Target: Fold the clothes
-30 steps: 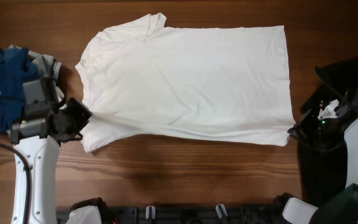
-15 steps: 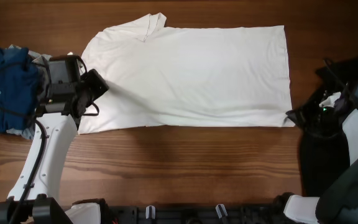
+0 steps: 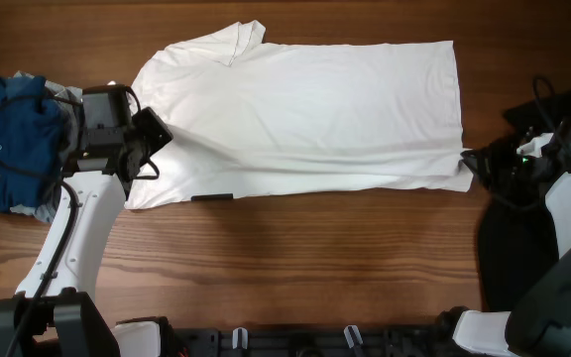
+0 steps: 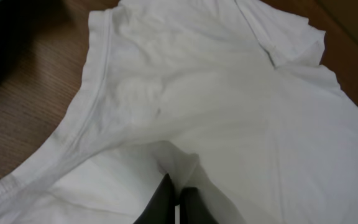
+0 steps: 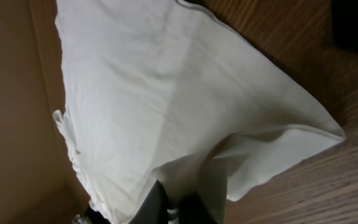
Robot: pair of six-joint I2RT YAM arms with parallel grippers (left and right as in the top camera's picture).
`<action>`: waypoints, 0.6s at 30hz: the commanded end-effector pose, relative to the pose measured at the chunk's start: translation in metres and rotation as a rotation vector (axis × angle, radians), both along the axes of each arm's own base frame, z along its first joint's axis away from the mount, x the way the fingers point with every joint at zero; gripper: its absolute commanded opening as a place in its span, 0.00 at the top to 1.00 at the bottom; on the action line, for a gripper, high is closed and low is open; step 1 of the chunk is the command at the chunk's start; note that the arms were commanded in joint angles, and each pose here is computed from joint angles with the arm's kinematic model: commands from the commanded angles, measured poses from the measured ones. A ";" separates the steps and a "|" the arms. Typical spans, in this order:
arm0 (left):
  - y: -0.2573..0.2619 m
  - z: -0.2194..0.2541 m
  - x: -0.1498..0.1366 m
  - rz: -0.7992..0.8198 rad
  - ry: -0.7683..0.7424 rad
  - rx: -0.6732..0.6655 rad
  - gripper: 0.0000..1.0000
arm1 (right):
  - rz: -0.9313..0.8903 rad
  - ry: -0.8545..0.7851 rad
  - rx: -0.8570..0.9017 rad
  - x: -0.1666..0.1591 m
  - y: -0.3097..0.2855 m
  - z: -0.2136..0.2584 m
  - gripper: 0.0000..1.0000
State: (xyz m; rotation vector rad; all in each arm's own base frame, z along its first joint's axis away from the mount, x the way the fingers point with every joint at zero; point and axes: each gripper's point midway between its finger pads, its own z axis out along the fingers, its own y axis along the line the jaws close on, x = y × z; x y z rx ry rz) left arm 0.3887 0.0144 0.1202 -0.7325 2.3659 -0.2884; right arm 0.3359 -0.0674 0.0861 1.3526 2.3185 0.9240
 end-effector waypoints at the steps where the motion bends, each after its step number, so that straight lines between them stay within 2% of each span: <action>1: 0.004 0.006 0.007 0.003 -0.026 0.033 0.96 | -0.040 -0.006 0.036 0.009 -0.003 0.002 0.94; 2: 0.004 0.006 0.007 0.002 -0.026 0.033 0.94 | -0.039 -0.010 0.035 0.010 -0.003 0.003 0.86; 3: 0.004 0.006 0.007 0.002 -0.025 0.033 0.89 | -0.031 -0.027 0.030 0.012 -0.003 0.004 0.72; 4: 0.004 0.006 0.007 0.002 -0.024 0.033 0.76 | 0.032 -0.088 -0.020 0.017 -0.004 0.008 0.54; 5: 0.004 0.005 0.006 0.002 -0.019 0.033 0.69 | 0.088 -0.122 -0.070 0.018 -0.005 0.008 0.48; 7: 0.004 0.001 0.002 0.002 0.004 0.032 0.58 | 0.142 -0.096 -0.112 0.009 -0.004 0.001 0.47; 11: 0.003 -0.007 -0.009 0.001 0.057 0.029 0.53 | 0.216 -0.001 -0.177 -0.014 -0.003 -0.015 0.48; 13: 0.002 -0.012 -0.016 0.000 0.093 0.027 0.51 | 0.308 0.037 -0.209 -0.022 0.009 -0.024 0.48; 16: 0.002 -0.019 -0.025 -0.001 0.139 0.023 0.48 | 0.362 0.103 -0.282 -0.021 0.018 -0.040 0.48; 18: 0.000 -0.024 -0.029 -0.005 0.166 0.017 0.46 | 0.390 0.135 -0.322 -0.019 0.021 -0.052 0.53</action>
